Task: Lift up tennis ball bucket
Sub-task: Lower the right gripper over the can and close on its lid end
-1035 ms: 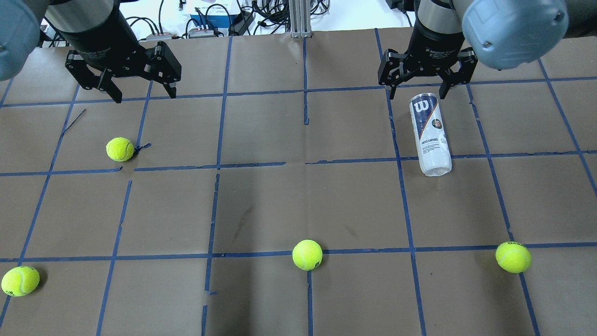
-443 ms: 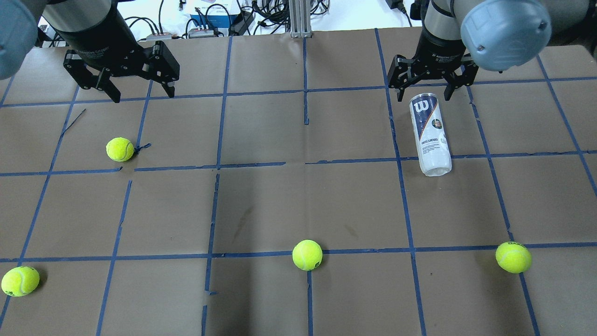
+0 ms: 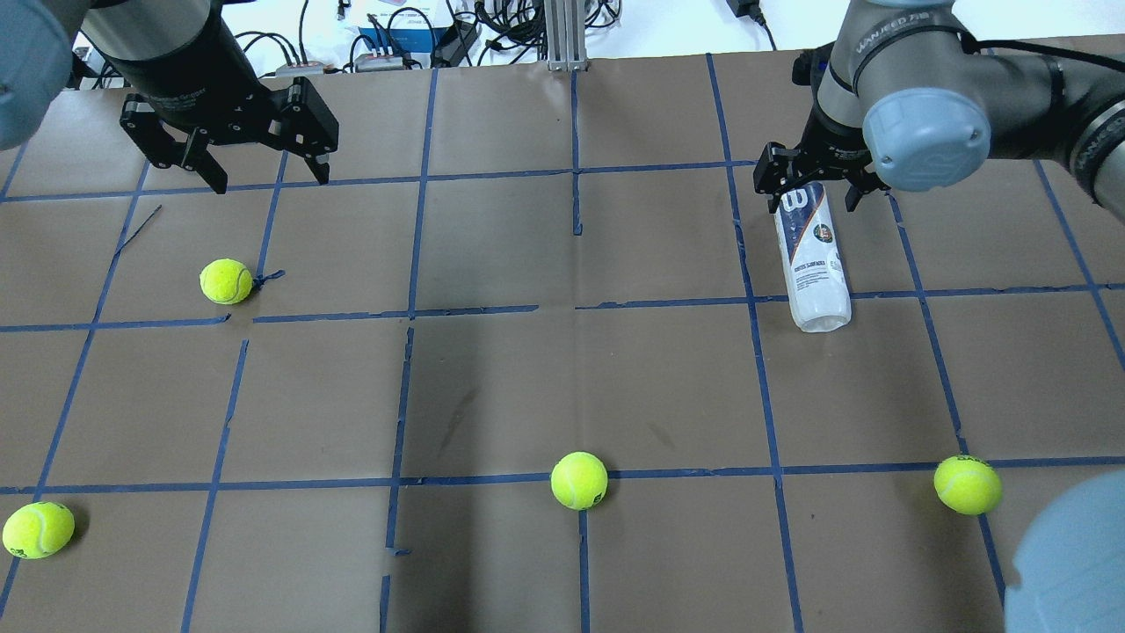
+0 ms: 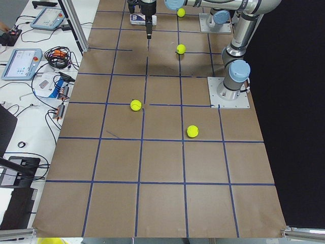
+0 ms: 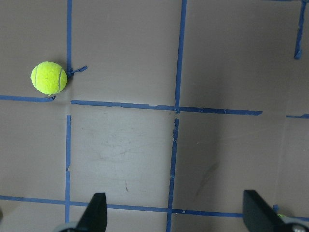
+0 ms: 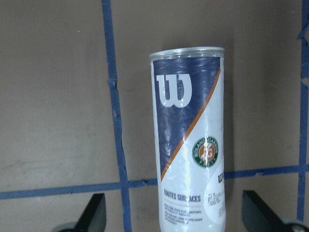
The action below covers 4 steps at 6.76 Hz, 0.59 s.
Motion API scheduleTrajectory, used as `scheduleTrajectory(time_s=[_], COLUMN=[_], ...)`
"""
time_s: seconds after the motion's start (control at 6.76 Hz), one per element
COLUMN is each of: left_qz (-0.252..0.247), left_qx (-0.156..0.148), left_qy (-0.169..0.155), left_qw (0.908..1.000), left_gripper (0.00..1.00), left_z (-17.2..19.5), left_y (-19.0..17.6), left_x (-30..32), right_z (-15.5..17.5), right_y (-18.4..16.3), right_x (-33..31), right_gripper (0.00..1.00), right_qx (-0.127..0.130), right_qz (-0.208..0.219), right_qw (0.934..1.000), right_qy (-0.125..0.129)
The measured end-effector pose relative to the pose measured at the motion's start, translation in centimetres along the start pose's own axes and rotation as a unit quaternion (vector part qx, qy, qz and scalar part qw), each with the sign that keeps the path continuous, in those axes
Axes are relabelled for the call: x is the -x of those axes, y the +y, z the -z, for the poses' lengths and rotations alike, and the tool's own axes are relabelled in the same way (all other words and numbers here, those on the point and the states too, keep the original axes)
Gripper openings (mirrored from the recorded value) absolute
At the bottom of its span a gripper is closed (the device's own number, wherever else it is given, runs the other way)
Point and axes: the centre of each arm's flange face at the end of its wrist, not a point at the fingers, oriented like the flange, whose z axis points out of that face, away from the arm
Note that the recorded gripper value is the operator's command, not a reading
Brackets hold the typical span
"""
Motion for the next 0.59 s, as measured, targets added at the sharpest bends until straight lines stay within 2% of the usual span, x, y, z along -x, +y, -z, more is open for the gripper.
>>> scheduleTrajectory(time_s=[0.3,0.59], left_qz=[0.0,-0.001], left_qx=[0.0,0.0], left_qy=[0.0,0.0], left_qw=[1.0,1.0], left_gripper=[1.0,1.0], left_z=[0.0,-0.1], left_y=[0.0,-0.1], left_x=[0.0,0.0], right_z=[-3.6,-5.2], right_y=[-1.2,-1.6], right_x=[-2.2,-3.1], right_gripper=[1.0,1.0], right_qx=[0.002,0.006], right_qz=[0.01,0.011], right_qw=[0.9999,0.9999], right_qy=[-0.003,-0.005])
